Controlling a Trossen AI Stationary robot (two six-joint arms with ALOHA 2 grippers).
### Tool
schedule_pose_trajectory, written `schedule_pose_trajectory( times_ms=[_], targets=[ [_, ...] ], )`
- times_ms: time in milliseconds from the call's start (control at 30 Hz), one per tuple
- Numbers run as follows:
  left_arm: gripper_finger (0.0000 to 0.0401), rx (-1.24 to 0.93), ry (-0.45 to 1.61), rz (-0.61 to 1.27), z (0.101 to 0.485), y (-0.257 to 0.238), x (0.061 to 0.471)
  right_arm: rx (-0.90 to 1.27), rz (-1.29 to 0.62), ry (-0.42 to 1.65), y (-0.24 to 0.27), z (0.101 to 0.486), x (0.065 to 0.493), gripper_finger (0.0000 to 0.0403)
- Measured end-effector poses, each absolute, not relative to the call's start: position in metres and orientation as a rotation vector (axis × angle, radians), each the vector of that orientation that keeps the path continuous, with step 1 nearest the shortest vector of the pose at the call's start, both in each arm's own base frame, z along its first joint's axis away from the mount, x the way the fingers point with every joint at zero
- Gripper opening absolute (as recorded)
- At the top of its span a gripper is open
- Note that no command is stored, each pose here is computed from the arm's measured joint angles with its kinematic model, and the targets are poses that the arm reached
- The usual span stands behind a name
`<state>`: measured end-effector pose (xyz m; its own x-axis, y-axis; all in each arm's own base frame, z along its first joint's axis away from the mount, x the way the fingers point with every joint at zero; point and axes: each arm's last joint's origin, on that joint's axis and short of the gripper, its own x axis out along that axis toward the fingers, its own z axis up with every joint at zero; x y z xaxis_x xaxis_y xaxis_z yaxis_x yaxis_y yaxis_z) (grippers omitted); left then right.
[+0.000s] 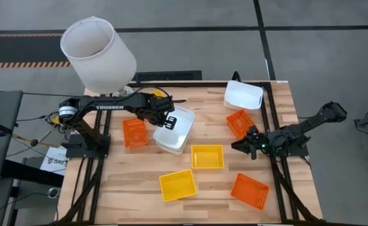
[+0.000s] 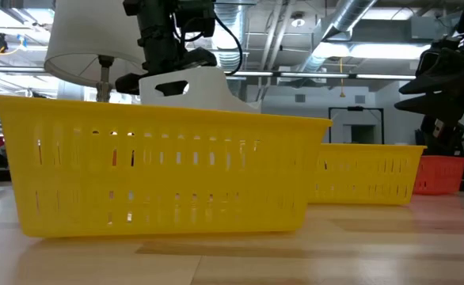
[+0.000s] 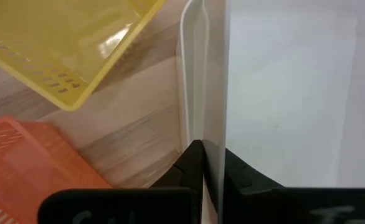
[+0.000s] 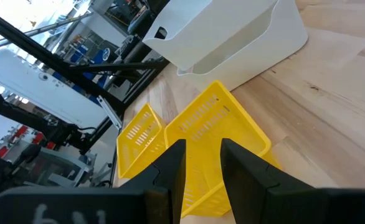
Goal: Stack baskets by color
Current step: Stack the bottom white bin on top of the middle white bin
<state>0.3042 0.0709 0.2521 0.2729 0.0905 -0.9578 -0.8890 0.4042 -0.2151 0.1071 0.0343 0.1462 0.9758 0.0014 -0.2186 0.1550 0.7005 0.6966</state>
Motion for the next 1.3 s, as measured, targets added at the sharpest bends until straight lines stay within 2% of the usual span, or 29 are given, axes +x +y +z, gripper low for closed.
schedule_pose_trajectory(
  times_ms=[400,867,1200,1300],
  targets=[
    [0.0003,-0.907,1.079,0.820,0.252,0.071,0.304,0.785,-0.085,0.209,0.034,0.146,0.107,0.0124],
    [0.0099,-0.897,1.040,0.834,0.253,0.072,0.307,0.784,-0.085,0.210,0.034,0.146,0.107,0.0124],
    [0.0083,-0.874,1.040,0.844,0.254,0.075,0.306,0.784,-0.085,0.210,0.034,0.146,0.107,0.0124],
    [0.0083,-0.855,1.036,0.817,0.266,0.079,0.304,0.784,-0.085,0.210,0.034,0.146,0.107,0.0124]
  ],
)
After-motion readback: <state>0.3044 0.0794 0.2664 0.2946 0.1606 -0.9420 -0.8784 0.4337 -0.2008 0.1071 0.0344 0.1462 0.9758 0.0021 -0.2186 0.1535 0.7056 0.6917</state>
